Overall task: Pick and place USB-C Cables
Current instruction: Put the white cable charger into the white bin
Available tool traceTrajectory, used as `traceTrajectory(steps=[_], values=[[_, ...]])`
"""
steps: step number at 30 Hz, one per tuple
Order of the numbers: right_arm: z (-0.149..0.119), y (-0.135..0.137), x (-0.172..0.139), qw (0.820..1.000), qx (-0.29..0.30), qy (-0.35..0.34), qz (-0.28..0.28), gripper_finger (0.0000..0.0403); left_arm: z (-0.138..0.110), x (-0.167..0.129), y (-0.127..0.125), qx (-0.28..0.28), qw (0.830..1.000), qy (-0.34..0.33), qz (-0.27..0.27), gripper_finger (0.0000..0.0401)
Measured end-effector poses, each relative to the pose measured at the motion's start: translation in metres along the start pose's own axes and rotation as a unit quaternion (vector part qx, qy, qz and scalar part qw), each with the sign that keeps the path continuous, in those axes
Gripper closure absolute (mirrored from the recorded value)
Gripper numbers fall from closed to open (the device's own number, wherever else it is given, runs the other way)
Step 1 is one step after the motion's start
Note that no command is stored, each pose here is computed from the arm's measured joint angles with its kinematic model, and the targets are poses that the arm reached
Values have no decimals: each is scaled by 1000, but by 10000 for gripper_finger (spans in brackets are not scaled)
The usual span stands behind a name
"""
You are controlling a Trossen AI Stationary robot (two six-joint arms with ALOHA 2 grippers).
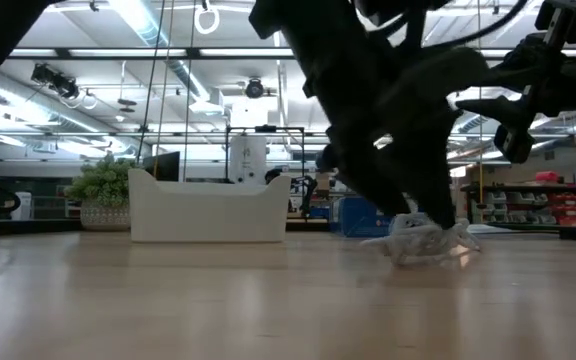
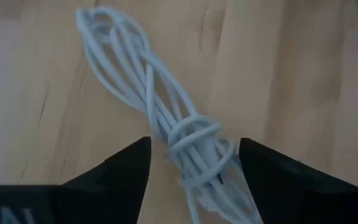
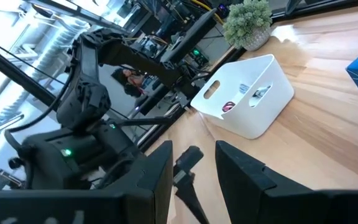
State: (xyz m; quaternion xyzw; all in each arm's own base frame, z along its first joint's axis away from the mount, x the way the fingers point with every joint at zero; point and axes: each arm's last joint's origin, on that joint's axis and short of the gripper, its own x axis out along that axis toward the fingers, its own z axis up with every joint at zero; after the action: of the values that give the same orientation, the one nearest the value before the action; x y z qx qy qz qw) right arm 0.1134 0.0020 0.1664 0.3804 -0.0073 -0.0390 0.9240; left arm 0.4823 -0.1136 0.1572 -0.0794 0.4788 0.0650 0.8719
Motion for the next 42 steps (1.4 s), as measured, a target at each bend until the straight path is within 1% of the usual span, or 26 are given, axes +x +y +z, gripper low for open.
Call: traceTrajectory(steps=[5,12,20,23,26,30,34,37,39,40,42], values=[[0,0,0,1000,0,-2,0,275,-4,4,0,5,1000,11,9,179],[1,1,0,1000,1,-5,3,275,-6,3,2,24,999,24,26,248],[1,1,0,1000,1,-5,4,275,-9,3,9,35,998,45,28,324],[1,1,0,1000,1,-5,3,275,-7,-5,11,47,998,44,26,351],[1,1,0,1000,1,-5,4,275,-4,-15,15,73,996,51,29,371],[1,1,0,1000,1,-5,3,275,4,-40,23,98,994,50,29,391],[1,1,0,1000,1,-5,4,275,8,-60,33,119,990,65,36,393],[1,1,0,1000,1,-6,5,275,13,-77,36,134,989,55,32,393],[1,1,0,1000,1,-6,5,275,18,-86,39,147,988,45,4,393],[1,1,0,1000,1,-7,6,275,20,-89,39,146,988,37,-16,393],[1,1,0,1000,1,-7,6,275,22,-90,41,142,988,38,-37,393]])
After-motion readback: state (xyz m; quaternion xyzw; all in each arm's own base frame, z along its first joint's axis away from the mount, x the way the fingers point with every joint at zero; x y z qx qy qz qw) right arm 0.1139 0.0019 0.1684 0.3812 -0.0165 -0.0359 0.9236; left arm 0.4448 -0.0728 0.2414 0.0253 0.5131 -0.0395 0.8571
